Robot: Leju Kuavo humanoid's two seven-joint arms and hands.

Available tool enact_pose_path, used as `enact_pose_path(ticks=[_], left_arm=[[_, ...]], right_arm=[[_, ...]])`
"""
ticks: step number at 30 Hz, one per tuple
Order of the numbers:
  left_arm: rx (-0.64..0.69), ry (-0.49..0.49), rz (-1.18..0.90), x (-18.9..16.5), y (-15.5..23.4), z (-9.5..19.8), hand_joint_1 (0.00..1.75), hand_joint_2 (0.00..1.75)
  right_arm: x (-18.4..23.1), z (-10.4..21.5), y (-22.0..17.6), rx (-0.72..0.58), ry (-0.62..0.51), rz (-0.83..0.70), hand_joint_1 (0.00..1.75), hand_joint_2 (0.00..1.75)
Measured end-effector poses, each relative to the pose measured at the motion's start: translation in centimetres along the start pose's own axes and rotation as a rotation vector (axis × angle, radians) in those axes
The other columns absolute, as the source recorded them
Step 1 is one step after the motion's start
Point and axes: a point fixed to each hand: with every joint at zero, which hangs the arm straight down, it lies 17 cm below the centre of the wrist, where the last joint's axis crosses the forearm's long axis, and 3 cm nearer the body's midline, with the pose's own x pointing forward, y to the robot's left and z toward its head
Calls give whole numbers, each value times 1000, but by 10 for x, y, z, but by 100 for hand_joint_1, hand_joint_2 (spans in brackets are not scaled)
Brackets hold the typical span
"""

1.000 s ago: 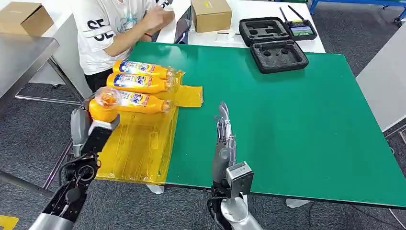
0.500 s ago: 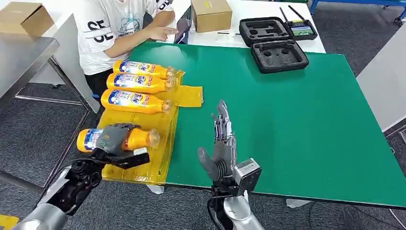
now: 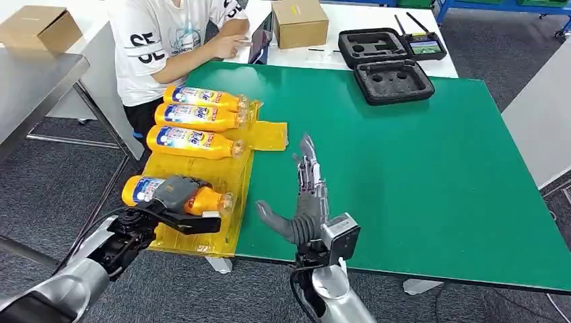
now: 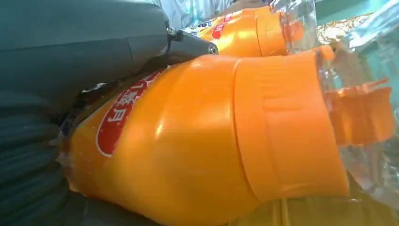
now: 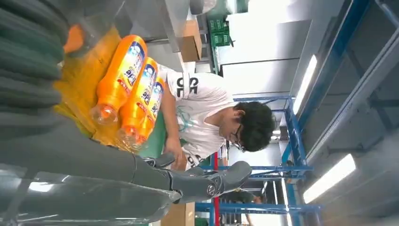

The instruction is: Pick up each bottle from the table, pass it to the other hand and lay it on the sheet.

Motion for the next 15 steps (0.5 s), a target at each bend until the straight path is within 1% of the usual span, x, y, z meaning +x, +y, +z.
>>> enact_pose_path(ticks=[6, 10, 11, 12, 13, 14, 15], left_arm=[[-82, 20, 7, -7, -10, -1, 175, 175], [-97, 21, 13, -8, -11, -2, 173, 175], [-99, 19, 14, -8, -11, -2, 117, 175], [-103, 16, 18, -7, -12, -2, 52, 175], [-111, 12, 28, -7, -12, -2, 23, 175], [-125, 2, 45, -6, -13, -2, 0, 175], [-139, -7, 62, -5, -14, -2, 0, 175]], right_arm=[[-8, 1, 4, 17, 17, 3, 0, 175], [-12, 3, 7, 27, 28, 6, 0, 175], [-13, 4, 7, 30, 30, 6, 0, 175], [-14, 4, 8, 31, 33, 5, 0, 175], [-15, 4, 8, 32, 35, 5, 0, 175], [-16, 4, 8, 33, 37, 6, 0, 175], [-17, 5, 8, 34, 39, 6, 0, 175]])
